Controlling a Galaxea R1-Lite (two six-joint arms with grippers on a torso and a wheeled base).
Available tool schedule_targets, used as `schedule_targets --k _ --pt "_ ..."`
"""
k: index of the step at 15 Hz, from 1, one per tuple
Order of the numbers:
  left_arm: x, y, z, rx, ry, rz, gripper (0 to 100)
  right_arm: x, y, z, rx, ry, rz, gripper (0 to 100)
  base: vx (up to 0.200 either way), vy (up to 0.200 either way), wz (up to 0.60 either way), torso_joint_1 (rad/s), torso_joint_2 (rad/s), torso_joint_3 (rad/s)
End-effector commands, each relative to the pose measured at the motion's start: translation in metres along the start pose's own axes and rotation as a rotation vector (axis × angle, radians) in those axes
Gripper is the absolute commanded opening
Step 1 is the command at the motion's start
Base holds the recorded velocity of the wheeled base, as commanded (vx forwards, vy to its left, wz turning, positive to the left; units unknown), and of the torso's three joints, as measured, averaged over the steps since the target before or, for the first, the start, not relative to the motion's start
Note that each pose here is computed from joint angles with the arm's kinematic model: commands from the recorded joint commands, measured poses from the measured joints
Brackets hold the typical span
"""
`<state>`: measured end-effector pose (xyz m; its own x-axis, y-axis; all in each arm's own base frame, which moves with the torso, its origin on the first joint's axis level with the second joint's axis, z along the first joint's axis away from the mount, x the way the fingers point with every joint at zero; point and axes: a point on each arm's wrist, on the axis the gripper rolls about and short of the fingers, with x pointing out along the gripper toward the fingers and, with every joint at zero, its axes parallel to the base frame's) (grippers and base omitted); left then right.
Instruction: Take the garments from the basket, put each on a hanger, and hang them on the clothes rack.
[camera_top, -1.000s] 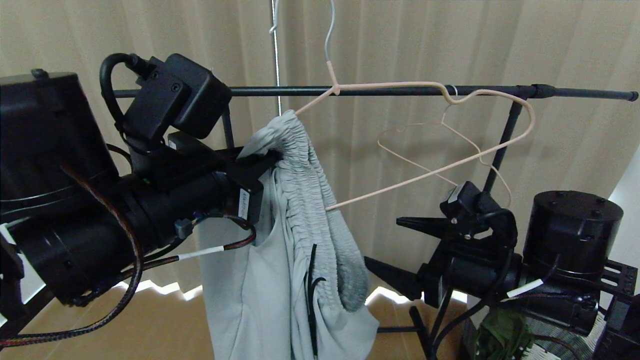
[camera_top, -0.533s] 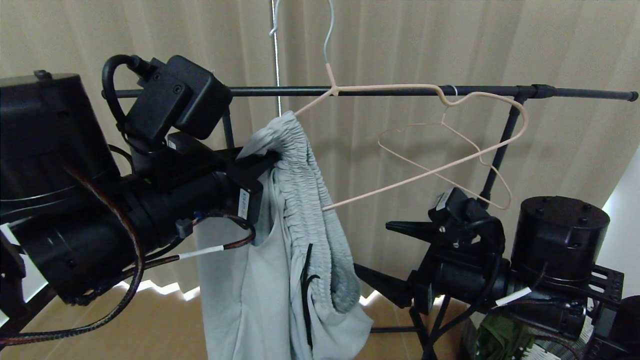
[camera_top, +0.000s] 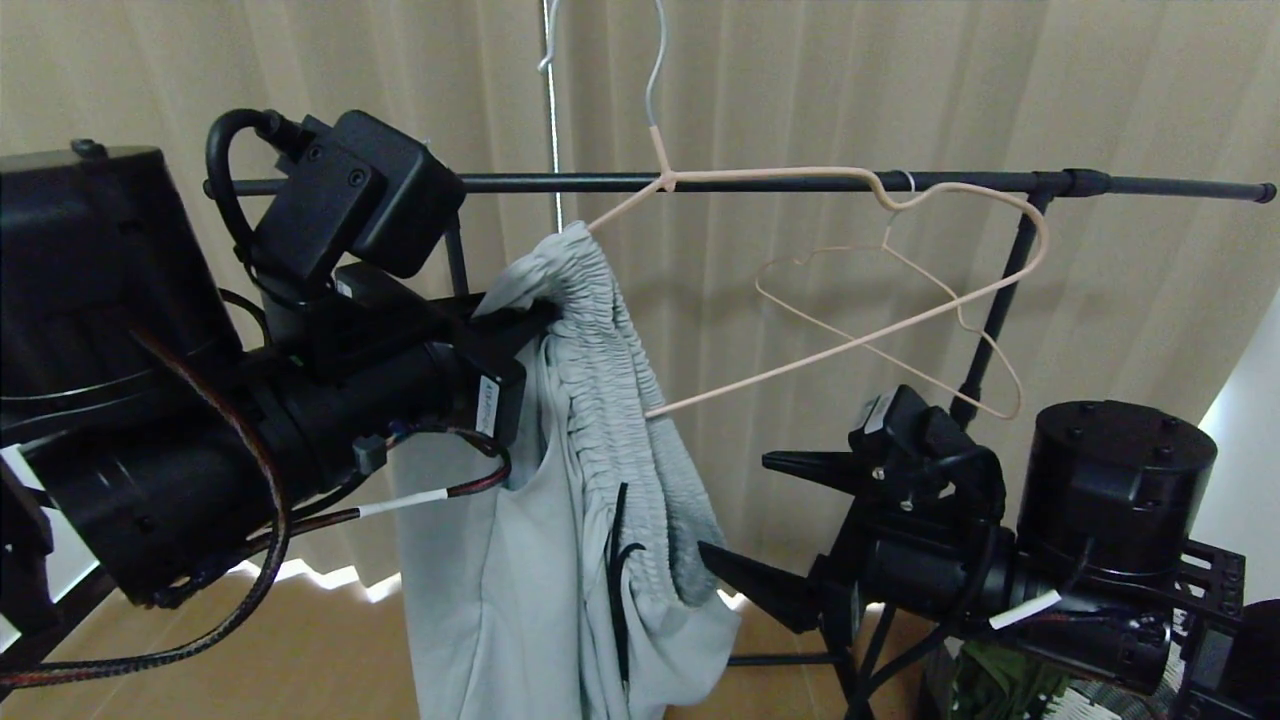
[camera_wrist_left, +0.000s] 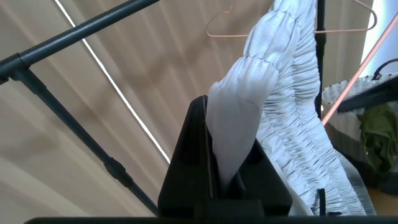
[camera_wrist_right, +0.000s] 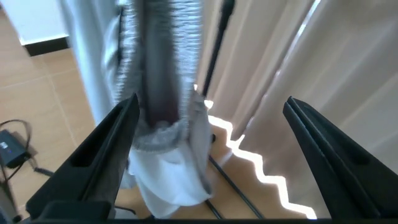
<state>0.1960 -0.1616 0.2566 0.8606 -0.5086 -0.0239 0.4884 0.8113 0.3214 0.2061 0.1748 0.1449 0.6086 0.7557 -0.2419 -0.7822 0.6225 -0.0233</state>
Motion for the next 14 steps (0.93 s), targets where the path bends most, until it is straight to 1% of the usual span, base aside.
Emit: schedule_targets --k 1,5,6,10,12,14 --pt "-0.002 -0.002 0.002 -0.002 -0.009 -0.01 0 0.008 -0.001 -0.007 0.005 0.029 0.001 100 0.0 0.0 0.0 0.0 0.0 0.0" --pt "-0.004 -0.001 0.006 -0.007 -0.023 -0.007 0 0.008 -0.002 -0.014 0.009 0.066 -0.075 100 0.0 0.0 0.0 0.0 0.0 0.0" --pt "-0.004 -0.001 0.006 -0.008 -0.024 -0.005 0 0.007 -0.003 -0.017 0.01 0.074 -0.09 0 0.0 0.0 0.0 0.0 0.0 0.0" --pt "-0.004 0.0 0.006 -0.01 -0.027 -0.004 0 -0.003 -0.012 -0.025 0.024 0.102 -0.15 0 0.0 0.0 0.0 0.0 0.0 0.0" --pt "-0.006 0.001 0.006 -0.008 -0.025 0.002 0 -0.013 -0.02 -0.023 0.029 0.09 -0.188 0 0.0 0.0 0.0 0.0 0.0 0.0" --pt "-0.009 0.002 0.002 -0.005 -0.012 0.007 0 -0.032 -0.034 -0.02 0.044 0.07 -0.265 0 0.0 0.0 0.0 0.0 0.0 0.0"
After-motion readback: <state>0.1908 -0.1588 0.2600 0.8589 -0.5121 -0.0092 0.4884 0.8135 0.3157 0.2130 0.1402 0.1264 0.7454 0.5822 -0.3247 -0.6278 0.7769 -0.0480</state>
